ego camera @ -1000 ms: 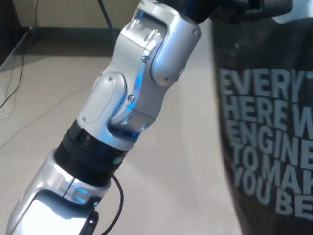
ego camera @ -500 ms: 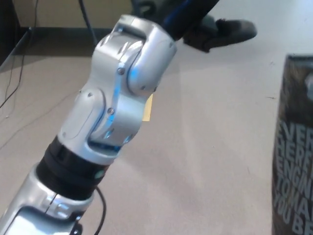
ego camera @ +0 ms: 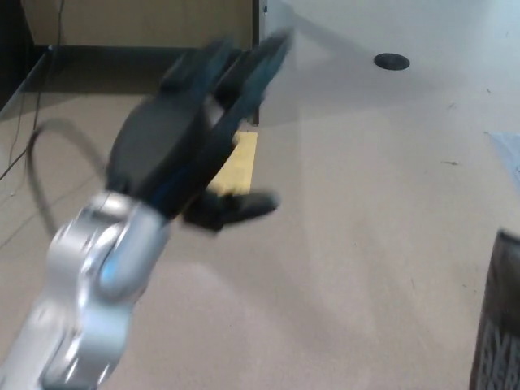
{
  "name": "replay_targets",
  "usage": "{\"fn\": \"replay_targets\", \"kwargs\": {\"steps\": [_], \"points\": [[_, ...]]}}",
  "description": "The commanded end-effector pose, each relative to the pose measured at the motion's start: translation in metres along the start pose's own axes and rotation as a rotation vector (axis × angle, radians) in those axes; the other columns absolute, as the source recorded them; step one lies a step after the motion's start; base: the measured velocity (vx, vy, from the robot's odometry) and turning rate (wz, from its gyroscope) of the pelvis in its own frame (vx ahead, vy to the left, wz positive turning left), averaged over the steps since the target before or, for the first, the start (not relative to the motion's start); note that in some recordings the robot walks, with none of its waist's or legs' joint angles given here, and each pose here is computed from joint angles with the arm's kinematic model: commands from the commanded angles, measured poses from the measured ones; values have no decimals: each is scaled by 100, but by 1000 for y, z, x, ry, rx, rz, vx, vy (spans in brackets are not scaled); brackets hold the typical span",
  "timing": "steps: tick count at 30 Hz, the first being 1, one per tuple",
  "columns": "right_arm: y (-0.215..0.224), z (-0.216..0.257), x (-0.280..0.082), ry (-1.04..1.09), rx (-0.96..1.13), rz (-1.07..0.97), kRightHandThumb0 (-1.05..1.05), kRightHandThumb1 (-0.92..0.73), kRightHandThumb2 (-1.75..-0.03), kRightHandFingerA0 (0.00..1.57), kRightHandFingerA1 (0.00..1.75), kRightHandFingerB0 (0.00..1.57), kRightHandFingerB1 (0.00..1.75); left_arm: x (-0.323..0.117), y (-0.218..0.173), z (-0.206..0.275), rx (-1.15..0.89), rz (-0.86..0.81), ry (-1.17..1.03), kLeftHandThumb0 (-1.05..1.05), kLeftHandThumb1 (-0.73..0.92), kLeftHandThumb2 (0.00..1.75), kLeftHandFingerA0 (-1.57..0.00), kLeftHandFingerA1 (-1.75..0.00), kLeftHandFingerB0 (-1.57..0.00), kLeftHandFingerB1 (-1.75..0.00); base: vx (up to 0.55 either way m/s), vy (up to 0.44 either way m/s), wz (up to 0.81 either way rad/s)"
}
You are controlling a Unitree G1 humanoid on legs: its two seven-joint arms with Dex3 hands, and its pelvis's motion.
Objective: A person is holding a plastic bag and the robot extends its left hand to grab the bag by hooking its thumb into the holes at the top and brings its hand down by its side. Then it extends its arm again to hand the plastic bag back to the person.
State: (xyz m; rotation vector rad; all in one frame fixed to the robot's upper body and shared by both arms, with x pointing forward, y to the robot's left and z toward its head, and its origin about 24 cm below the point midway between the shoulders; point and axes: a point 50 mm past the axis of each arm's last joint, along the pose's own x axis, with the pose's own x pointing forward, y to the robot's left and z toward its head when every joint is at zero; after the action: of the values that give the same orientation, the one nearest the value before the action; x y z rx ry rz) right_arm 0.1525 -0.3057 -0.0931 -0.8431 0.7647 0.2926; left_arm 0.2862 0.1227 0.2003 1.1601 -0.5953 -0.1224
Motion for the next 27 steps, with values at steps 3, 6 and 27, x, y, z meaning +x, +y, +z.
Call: {"fn": "replay_targets", "kwargs": {"steps": [3, 6, 27], "points": [[-8, -5, -2, 25, -11, -20, -41, -61, -81, 61, 58, 48, 51, -103, -43, -53, -111, -34, 168, -54, 34, 75, 0, -29, 0, -16, 0, 0, 0], [-14, -2, 1, 28, -15, -34, -41, -61, -81, 61, 58, 49, 52, -118, -51, -63, -127, -35, 216, -48, 32, 73, 0, -26, 0, -21, 0, 0, 0], [15, -20, -12, 49, 6, 26, -35, -72, -60, 68, 49, 55, 41, -318, -123, -122, -40, -179, 758, -13, 46, 55, -9, -28, -18, -33, 0, 0, 0]]}}
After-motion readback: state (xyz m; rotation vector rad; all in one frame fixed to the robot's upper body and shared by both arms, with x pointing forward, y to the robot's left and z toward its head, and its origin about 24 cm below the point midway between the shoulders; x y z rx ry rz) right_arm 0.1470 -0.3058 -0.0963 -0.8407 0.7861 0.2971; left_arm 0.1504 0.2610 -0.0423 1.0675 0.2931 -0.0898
